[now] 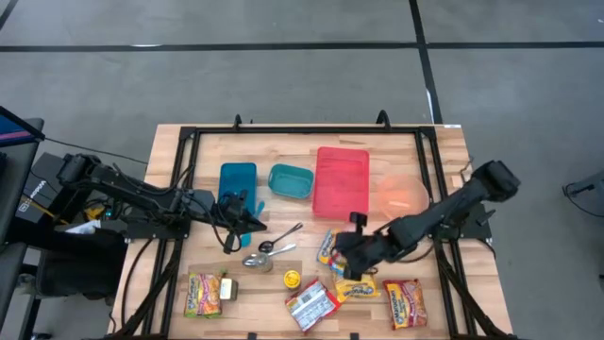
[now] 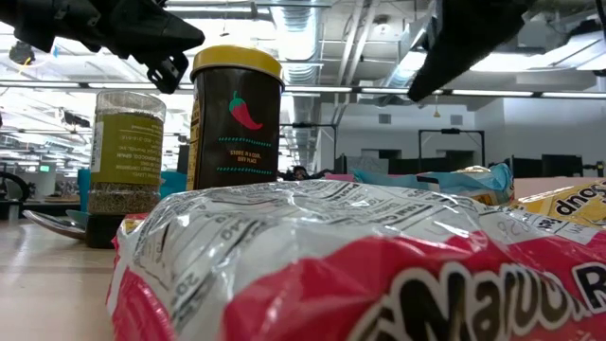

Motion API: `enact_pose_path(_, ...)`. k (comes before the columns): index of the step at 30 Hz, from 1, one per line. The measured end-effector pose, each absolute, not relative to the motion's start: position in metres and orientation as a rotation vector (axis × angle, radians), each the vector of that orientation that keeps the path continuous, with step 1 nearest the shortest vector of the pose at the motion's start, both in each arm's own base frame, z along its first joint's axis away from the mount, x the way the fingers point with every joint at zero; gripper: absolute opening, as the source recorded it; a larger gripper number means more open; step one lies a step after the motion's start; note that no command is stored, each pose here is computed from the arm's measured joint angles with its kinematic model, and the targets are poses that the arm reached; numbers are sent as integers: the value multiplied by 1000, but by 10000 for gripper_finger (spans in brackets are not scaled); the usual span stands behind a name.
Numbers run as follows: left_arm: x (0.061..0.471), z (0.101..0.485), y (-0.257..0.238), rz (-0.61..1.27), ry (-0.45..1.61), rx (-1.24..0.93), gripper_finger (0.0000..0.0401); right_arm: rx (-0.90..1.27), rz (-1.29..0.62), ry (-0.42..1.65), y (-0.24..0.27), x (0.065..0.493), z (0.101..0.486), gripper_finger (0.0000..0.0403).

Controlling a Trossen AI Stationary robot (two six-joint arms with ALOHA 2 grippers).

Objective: Pick & Place Food Item
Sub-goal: Put the light blue noodle pack into the red bin

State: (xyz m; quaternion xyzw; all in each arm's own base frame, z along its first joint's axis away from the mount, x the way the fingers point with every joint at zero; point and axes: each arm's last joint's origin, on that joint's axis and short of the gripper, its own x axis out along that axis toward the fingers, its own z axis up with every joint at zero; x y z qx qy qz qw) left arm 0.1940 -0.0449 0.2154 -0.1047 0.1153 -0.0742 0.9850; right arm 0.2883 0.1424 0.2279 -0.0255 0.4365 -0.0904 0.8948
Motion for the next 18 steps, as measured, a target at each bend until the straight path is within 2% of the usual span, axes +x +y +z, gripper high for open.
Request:
enact_pose_path(5, 194, 215, -45, -150, 232, -211, 0, -148, -231, 951, 158, 307, 223, 1)
enact_pose_path(18, 194, 215, -45, -153, 232, -211, 0, -273, -180, 1041, 199, 338, 208, 1)
